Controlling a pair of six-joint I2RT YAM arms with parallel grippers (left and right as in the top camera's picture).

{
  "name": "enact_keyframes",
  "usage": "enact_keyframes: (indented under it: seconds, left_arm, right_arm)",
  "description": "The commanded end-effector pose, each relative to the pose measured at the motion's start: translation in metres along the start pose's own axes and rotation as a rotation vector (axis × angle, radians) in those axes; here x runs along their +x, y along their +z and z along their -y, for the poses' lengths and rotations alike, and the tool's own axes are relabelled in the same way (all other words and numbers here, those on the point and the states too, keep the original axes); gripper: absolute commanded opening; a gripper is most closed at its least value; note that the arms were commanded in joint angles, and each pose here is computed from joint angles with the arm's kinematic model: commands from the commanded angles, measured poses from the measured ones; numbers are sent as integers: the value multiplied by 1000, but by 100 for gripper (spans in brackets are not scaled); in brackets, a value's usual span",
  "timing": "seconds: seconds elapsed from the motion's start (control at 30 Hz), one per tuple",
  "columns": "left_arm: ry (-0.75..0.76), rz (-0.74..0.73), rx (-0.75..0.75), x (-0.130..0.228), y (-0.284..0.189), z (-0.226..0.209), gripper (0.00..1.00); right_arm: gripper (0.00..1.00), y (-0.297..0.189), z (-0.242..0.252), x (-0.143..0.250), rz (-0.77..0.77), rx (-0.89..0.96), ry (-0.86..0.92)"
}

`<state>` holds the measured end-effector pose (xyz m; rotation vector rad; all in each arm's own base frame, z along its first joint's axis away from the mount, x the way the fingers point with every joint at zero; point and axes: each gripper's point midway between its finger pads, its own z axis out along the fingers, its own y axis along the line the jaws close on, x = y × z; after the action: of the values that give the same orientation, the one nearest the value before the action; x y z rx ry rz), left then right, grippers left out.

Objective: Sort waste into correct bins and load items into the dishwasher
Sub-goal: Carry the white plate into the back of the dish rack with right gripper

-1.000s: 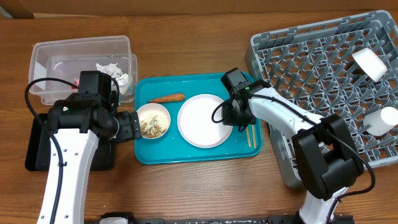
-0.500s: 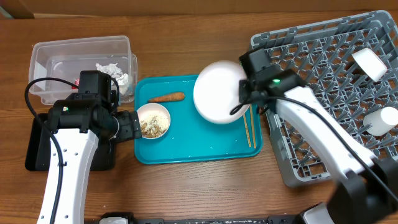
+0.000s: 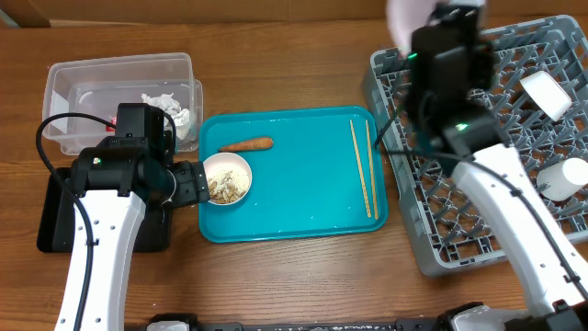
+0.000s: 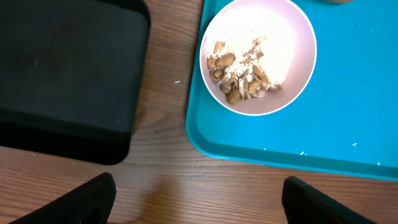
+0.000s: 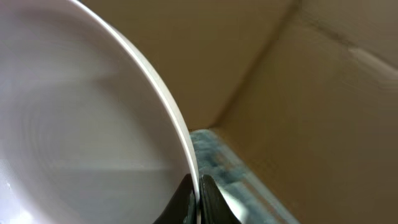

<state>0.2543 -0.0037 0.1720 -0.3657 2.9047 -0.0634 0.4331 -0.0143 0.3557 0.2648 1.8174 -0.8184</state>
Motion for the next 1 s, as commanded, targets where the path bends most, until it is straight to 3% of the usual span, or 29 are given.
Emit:
enact_keyframes:
  seconds: [0.0, 0.37, 0.77, 0.97]
  left_arm:
    - [-17, 13, 7, -1, -1, 0, 89]
    - [-24, 46, 15, -9, -1, 2, 90]
    - [-24, 59, 19, -12, -2, 3, 91]
    - [-24, 62, 21, -13, -2, 3, 91]
  right_arm:
    - [4, 22, 55, -3, -29, 190, -103]
    - [4, 108, 109, 60, -219, 381, -210]
    - [4, 151, 63, 123, -331, 329, -309]
    - [4, 152, 56, 131, -339, 329, -293]
